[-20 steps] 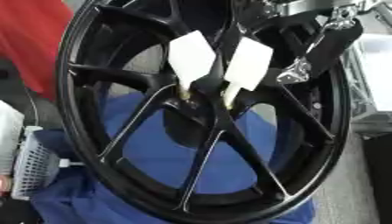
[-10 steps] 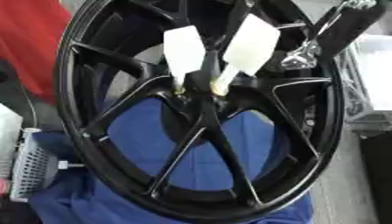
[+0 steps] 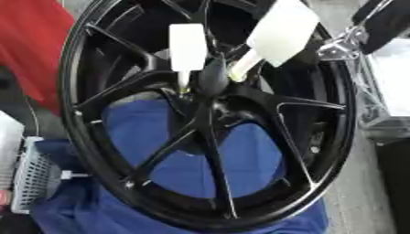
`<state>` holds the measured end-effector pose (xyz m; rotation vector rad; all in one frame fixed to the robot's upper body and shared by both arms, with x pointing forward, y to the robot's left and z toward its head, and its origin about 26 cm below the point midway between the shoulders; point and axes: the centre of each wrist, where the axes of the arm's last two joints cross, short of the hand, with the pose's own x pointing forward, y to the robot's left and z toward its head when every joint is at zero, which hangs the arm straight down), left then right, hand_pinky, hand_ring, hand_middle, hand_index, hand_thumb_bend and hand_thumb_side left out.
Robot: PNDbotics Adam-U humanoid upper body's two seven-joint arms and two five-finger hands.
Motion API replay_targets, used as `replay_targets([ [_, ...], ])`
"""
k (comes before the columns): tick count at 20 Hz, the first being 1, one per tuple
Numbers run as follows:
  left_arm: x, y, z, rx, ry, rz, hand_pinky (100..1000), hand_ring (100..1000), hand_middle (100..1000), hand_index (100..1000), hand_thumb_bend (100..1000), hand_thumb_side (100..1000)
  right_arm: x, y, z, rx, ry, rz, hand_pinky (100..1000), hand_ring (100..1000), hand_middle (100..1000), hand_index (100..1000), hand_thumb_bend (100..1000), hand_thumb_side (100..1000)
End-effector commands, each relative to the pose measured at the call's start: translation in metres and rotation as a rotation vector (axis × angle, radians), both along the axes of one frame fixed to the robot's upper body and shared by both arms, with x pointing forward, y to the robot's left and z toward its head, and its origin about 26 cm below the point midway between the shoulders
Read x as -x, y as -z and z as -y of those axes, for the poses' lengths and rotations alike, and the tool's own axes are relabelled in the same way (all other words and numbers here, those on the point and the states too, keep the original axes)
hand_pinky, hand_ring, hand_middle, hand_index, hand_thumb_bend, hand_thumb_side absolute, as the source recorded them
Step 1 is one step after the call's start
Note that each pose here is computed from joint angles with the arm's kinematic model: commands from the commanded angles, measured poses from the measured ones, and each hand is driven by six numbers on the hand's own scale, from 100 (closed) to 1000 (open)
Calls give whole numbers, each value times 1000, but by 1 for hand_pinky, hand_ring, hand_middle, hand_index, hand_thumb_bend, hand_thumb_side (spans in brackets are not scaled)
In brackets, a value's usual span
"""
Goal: Pull the pin out of the wheel hub.
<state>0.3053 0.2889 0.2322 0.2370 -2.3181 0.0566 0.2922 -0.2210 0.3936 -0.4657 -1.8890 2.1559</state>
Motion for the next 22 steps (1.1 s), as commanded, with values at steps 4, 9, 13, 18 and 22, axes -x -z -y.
replay_targets([
  [4,5,-7,-4,-4,-17,31,764,708,604,727,412,570,22,-18,40,-134,89,86,819,703,380,451,100,100],
  [9,5,-6,-7,4,-36,35,764,708,604,727,413,569,26,-8,84,-301,224,157,821,701,379,455,100,100],
  [13,7,-4,-11,12,-62,38,765,708,604,727,413,568,27,11,120,-434,402,225,822,699,384,461,100,100],
  [18,8,-2,-14,25,-85,41,764,708,604,727,414,566,24,48,159,-519,663,290,824,708,419,494,100,100],
  [22,8,-2,-14,28,-92,46,764,708,604,727,416,565,22,79,182,-542,856,302,826,721,466,539,100,100],
])
